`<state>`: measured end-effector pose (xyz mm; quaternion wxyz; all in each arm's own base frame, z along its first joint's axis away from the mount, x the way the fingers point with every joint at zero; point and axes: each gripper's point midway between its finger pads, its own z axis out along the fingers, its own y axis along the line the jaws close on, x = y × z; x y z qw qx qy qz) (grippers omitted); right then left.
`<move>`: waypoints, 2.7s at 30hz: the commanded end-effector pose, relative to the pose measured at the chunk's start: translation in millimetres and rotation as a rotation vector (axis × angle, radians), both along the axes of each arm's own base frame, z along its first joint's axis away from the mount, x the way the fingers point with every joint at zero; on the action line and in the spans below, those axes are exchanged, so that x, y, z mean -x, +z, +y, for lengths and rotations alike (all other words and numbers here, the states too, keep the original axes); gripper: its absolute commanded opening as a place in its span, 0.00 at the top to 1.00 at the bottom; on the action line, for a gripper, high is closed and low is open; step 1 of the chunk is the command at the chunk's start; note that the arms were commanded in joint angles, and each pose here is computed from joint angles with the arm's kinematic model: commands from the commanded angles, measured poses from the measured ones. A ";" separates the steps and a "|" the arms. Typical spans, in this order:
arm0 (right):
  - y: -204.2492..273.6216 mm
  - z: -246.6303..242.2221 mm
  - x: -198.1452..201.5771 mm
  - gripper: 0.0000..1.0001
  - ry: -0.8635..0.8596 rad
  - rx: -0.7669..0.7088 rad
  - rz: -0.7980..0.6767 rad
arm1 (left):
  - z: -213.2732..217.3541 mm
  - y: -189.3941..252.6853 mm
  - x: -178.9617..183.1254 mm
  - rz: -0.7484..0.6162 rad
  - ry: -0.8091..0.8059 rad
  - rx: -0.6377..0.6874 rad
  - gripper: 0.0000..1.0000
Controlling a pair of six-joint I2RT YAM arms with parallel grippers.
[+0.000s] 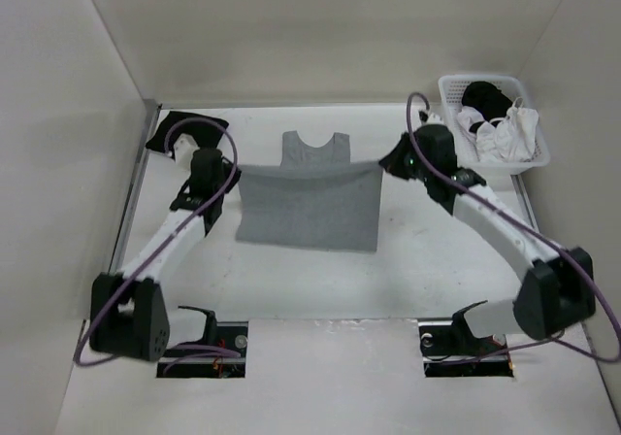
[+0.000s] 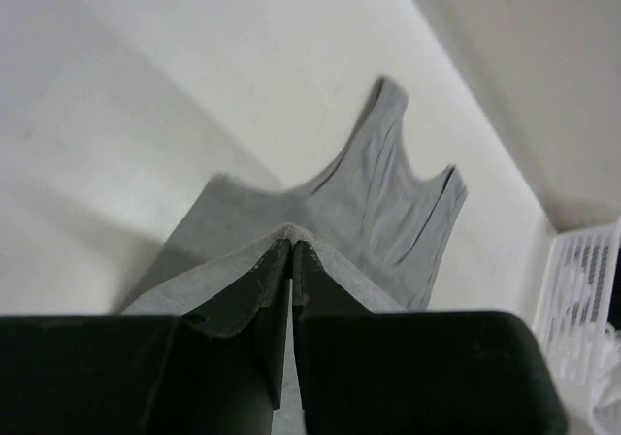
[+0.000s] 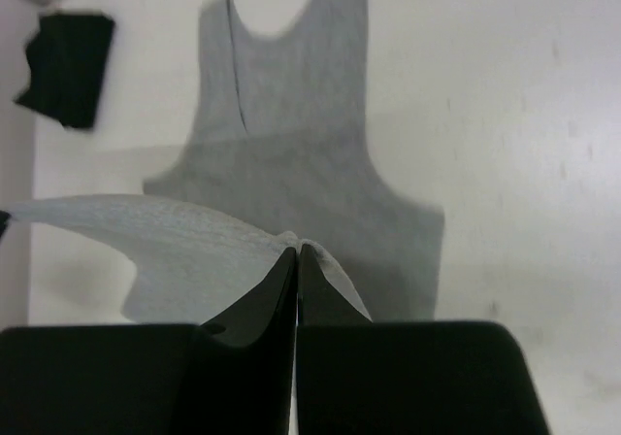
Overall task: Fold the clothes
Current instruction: Fold the tank top
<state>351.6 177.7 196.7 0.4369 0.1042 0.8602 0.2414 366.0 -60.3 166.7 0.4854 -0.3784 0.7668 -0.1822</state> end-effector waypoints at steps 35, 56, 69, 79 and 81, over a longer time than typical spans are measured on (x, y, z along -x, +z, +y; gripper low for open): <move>-122.1 5.5 46.3 0.66 -0.005 -0.110 0.051 | -16.8 -108.6 19.3 0.043 -0.125 0.176 0.57; -154.3 4.4 38.8 0.49 -0.068 -0.172 0.164 | -2.0 -132.3 11.8 0.089 -0.054 0.189 0.96; -159.1 12.1 28.3 0.89 -0.071 -0.247 0.195 | -5.4 -119.4 10.1 0.045 -0.070 0.197 1.00; -33.4 3.4 55.7 0.96 -0.011 -0.224 -0.090 | -4.3 10.9 39.0 -0.241 -0.110 0.199 1.00; 5.6 -2.0 76.8 0.96 0.006 -0.201 -0.163 | -3.8 54.2 58.9 -0.326 -0.125 0.196 1.00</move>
